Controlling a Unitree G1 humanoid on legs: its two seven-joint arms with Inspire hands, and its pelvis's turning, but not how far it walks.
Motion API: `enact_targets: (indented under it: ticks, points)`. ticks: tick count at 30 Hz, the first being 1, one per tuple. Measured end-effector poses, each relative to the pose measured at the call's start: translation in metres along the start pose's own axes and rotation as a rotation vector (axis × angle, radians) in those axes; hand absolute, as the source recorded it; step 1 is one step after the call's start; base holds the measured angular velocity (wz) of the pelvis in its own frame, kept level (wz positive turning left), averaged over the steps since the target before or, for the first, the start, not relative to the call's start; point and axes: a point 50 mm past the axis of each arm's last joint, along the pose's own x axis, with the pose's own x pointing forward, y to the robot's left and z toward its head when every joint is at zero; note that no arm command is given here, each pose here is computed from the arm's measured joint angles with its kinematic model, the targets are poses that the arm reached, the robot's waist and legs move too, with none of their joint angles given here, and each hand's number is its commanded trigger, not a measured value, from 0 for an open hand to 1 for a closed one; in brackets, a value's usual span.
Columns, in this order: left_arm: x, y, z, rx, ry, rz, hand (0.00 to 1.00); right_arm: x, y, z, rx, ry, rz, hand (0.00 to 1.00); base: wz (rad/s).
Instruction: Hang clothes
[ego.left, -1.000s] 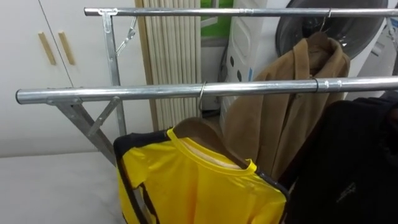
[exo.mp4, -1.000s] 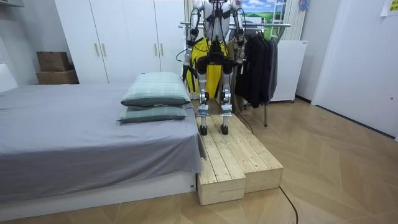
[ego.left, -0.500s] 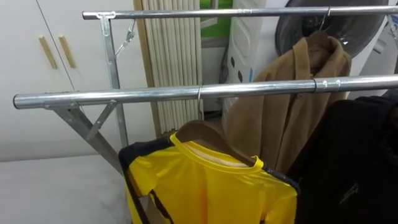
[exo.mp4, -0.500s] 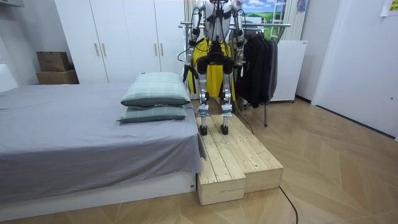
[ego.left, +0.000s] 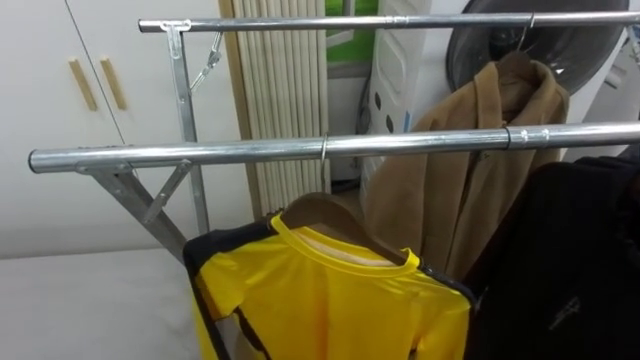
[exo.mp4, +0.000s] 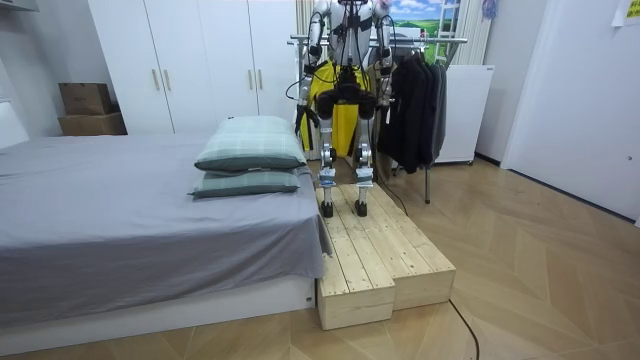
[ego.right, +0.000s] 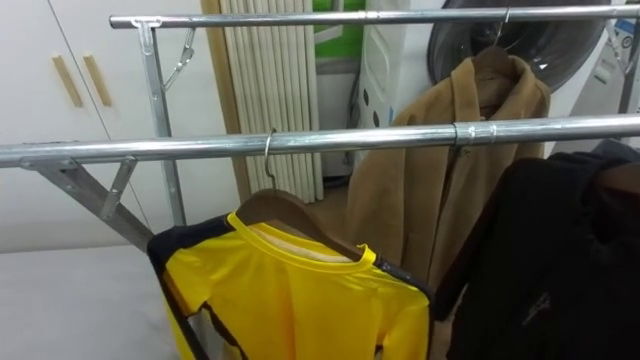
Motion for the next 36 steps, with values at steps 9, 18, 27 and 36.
enact_targets:
  ticks: [9, 18, 27, 36]
  points:
    - [0.0, -0.002, -0.003, -0.009, 0.028, -0.012, 0.0, 0.001, 0.001, 0.002, -0.008, 0.008, 0.007, 0.0, 0.0]
    - [0.0, -0.002, -0.003, -0.009, 0.028, -0.026, 0.0, 0.001, 0.001, 0.002, -0.01, 0.007, 0.015, 0.0, 0.0]
    - [0.0, -0.003, -0.004, -0.007, 0.033, -0.029, 0.0, 0.001, 0.003, 0.007, -0.055, -0.004, 0.028, 0.0, 0.0]
    - [-0.001, -0.012, -0.007, 0.031, 0.053, -0.071, 0.0, 0.002, 0.005, 0.013, -0.131, -0.015, 0.04, 0.0, 0.18]
